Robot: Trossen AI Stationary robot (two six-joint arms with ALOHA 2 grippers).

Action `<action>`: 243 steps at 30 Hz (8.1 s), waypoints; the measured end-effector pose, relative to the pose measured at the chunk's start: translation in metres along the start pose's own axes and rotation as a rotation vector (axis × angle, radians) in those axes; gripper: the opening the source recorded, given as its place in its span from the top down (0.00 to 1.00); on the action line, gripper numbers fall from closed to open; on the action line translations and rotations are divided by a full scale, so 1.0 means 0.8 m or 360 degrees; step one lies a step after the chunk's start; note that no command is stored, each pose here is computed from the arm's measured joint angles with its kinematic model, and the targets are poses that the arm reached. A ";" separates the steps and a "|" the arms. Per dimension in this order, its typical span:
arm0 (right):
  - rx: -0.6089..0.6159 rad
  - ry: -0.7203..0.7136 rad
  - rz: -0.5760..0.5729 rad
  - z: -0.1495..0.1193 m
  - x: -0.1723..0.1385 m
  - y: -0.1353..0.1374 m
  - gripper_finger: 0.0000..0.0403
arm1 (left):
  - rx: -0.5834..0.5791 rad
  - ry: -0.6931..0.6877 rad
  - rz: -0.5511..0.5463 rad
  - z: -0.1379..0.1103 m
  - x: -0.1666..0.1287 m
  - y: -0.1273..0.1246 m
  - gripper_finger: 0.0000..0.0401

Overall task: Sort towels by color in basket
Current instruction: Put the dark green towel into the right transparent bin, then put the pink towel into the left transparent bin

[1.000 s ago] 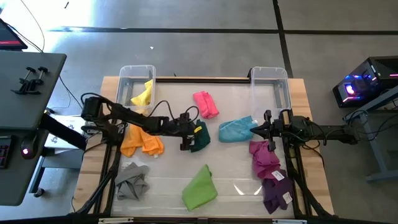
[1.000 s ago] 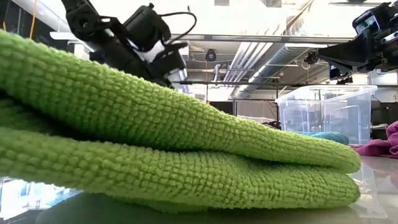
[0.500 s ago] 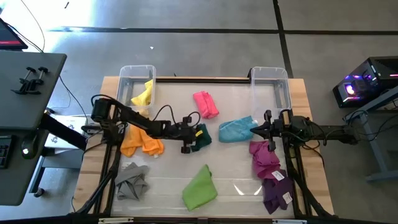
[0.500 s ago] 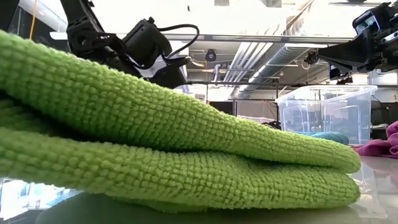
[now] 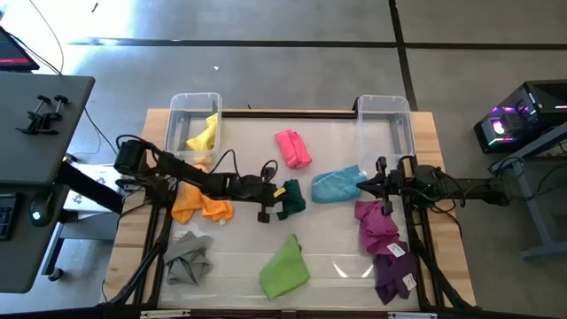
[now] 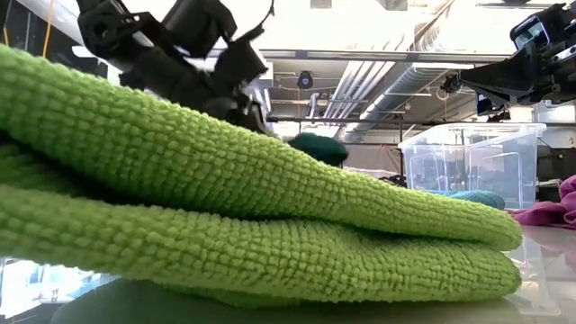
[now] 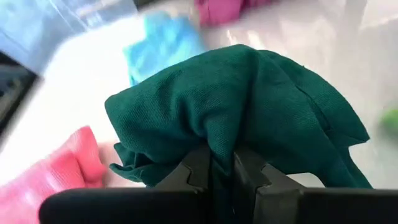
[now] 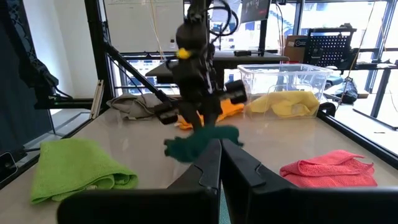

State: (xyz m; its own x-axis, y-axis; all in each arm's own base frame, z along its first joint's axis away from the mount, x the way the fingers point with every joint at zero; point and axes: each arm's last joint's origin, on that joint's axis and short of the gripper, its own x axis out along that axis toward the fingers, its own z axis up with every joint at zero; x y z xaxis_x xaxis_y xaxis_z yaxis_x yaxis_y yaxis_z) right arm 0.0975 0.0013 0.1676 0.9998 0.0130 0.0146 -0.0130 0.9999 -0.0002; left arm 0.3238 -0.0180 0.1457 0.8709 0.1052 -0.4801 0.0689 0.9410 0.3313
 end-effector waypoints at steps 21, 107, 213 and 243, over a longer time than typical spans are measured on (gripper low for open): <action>0.0468 -0.0433 0.0078 0.033 -0.004 0.000 1.00 | -0.0138 -0.0145 0.0087 0.010 -0.001 0.020 0.95; 0.0021 0.1438 -0.2137 0.177 0.037 -0.097 0.62 | -0.0142 -0.0139 0.0426 0.023 0.001 0.043 0.57; 0.0063 0.0261 0.0293 -0.002 0.315 -0.046 0.71 | 0.0134 0.0343 0.0259 0.017 -0.080 -0.017 0.95; -0.0142 0.0323 0.0257 0.021 0.306 -0.004 0.69 | -0.0968 0.0498 0.1838 0.005 -0.286 0.151 0.87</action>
State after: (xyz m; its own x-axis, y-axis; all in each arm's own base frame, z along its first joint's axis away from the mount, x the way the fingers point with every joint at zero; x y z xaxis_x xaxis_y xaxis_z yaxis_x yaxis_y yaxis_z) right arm 0.3422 0.0015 0.1881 0.9675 0.1631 -0.1933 -0.1802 0.9808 -0.0742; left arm 0.1348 0.0706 0.2990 0.1307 0.9223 -0.3638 -0.9218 0.2481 0.2977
